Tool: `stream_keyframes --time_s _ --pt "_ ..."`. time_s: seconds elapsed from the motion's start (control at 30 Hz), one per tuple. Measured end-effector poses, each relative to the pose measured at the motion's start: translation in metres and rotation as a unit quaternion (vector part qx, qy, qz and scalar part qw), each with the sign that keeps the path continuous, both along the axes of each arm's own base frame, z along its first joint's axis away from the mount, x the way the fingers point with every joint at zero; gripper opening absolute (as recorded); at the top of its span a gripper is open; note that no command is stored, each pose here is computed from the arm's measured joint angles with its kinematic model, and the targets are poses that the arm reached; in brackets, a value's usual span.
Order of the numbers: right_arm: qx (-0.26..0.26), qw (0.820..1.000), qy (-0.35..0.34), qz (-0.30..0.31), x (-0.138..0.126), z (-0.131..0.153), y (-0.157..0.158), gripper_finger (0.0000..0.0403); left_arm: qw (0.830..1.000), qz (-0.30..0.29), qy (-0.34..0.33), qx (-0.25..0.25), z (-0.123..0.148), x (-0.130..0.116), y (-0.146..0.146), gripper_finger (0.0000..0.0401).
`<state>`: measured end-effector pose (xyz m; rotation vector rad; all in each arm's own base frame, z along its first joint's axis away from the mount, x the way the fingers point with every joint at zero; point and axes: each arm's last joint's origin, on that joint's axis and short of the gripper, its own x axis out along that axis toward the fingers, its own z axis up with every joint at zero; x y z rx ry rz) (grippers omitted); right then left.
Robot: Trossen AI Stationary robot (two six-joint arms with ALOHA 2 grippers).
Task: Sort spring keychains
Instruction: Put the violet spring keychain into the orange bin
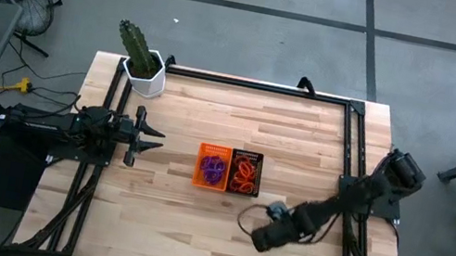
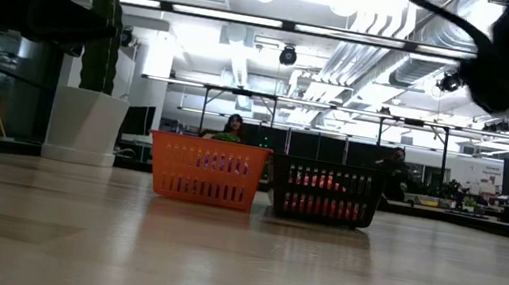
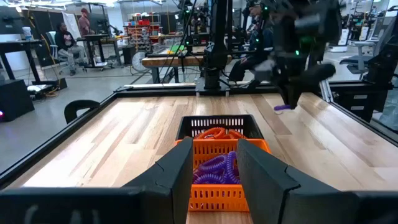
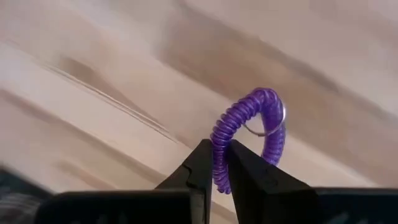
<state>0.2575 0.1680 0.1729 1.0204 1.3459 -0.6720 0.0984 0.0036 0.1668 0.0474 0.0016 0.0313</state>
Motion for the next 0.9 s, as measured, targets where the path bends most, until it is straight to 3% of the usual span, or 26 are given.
stream_keyframes --time_s 0.3,0.5,0.73,0.9 --pt "-0.046 0.991 -0.127 0.013 0.064 0.054 -0.072 0.0032 1.0 0.0 0.0 0.0 0.0 0.0 0.0 0.0122" --pt "-0.076 0.982 -0.166 0.045 0.113 0.069 -0.115 0.0035 1.0 0.0 0.0 0.0 0.0 0.0 0.0 0.0122" --pt "-0.084 0.974 -0.19 0.086 0.17 0.065 -0.147 0.0037 1.0 0.0 0.0 0.0 0.0 0.0 0.0 0.0122" --pt "-0.066 0.979 -0.172 0.086 0.185 0.046 -0.164 0.0056 1.0 0.0 0.0 0.0 0.0 0.0 0.0 0.0122"
